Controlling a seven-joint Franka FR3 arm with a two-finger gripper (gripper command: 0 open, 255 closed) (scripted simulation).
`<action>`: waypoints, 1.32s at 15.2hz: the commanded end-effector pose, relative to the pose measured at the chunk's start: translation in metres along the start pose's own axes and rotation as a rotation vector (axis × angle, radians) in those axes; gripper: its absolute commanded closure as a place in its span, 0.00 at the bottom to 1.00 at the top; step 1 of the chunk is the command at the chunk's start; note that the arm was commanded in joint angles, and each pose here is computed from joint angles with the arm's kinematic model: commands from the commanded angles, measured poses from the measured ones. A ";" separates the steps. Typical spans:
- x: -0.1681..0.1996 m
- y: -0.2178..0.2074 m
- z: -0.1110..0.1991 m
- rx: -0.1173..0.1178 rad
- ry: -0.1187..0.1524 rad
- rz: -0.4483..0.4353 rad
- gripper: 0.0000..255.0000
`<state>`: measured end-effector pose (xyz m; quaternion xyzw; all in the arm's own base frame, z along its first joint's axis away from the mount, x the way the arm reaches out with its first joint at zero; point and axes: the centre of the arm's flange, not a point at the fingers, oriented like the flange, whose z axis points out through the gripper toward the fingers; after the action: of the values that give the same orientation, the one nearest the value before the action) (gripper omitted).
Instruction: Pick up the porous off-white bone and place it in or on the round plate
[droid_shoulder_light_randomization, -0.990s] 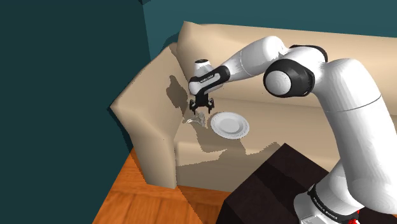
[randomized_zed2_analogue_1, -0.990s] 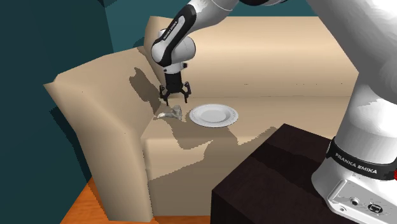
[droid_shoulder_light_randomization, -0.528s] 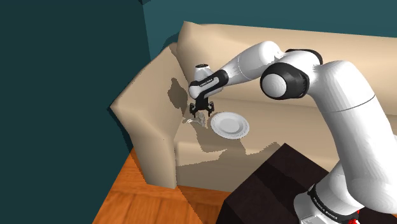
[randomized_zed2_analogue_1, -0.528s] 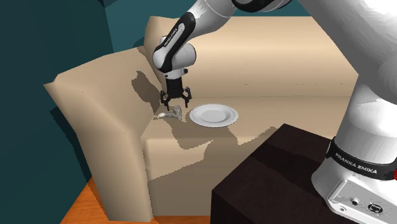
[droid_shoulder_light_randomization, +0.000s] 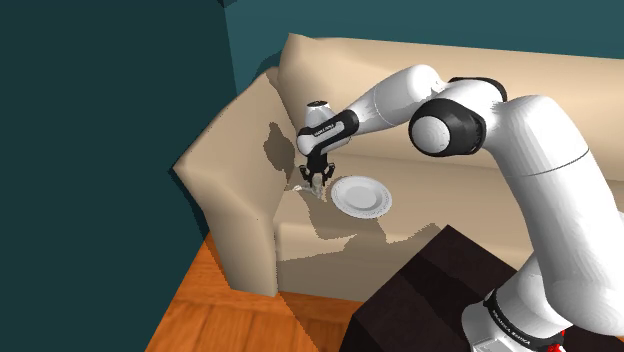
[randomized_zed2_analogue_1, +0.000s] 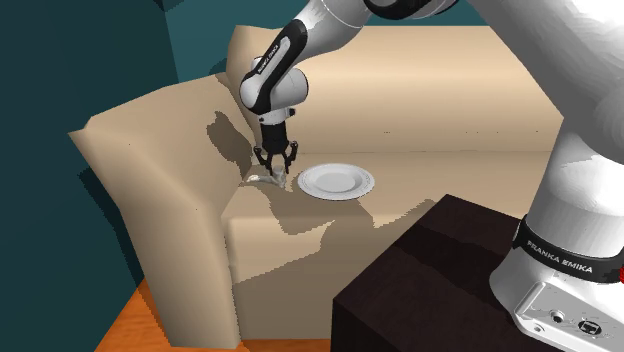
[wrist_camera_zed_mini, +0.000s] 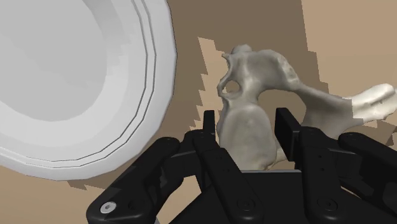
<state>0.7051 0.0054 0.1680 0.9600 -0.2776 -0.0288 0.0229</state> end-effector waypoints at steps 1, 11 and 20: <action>0.000 0.000 0.000 0.000 0.000 0.000 1.00; -0.001 0.001 -0.021 0.000 0.000 0.000 1.00; -0.003 0.004 -0.068 0.000 0.000 0.000 1.00</action>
<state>0.7043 0.0057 0.2305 0.9600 -0.2776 -0.0290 0.0230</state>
